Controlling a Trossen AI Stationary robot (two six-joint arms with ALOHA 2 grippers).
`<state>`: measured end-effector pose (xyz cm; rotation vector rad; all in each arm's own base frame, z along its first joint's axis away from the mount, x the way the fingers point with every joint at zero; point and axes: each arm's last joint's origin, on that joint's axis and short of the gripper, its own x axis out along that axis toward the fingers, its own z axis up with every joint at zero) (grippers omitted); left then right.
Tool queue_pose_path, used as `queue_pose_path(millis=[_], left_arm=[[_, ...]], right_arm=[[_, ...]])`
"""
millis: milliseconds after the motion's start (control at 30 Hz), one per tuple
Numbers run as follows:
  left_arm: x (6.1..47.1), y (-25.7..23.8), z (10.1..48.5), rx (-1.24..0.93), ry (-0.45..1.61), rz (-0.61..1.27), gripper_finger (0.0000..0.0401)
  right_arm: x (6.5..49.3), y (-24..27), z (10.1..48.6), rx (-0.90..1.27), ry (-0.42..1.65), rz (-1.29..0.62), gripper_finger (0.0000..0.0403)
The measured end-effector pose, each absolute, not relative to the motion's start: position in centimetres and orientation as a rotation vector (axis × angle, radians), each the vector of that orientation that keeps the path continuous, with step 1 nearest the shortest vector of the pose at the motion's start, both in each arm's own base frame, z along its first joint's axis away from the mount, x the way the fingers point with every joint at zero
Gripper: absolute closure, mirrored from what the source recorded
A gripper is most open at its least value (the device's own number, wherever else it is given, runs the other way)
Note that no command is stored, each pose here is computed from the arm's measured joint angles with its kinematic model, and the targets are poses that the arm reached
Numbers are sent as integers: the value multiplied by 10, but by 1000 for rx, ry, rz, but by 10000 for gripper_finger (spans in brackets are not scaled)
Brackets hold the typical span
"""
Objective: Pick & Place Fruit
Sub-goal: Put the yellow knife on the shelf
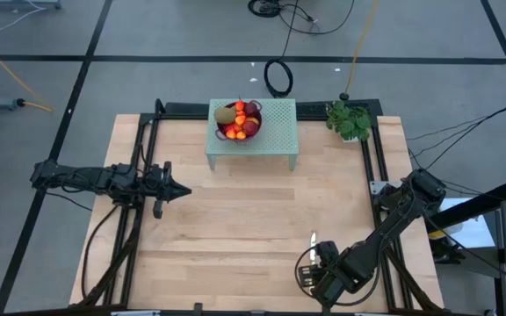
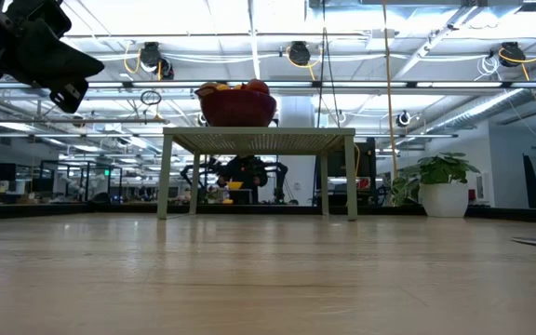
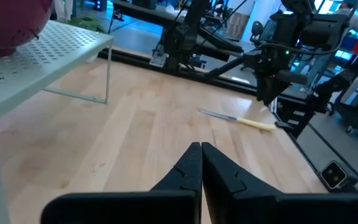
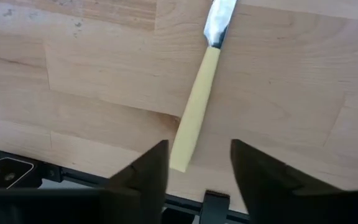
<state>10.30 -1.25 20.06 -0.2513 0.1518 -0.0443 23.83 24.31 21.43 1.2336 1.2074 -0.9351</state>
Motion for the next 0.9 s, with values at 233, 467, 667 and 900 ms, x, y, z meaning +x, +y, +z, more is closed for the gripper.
queue_pose_path(millis=[233,467,667,900], left_arm=[[103,-13,201,-273,152,-42,390],[103,-13,201,-274,152,-42,395],[103,-13,200,-280,157,-41,391],[103,-13,200,-279,160,-41,390]], right_arm=[[244,240,211,1259,1200,-916,166],[252,232,197,1290,1242,-865,159],[253,232,196,1297,1241,-869,179],[262,241,182,1328,1233,-837,193]])
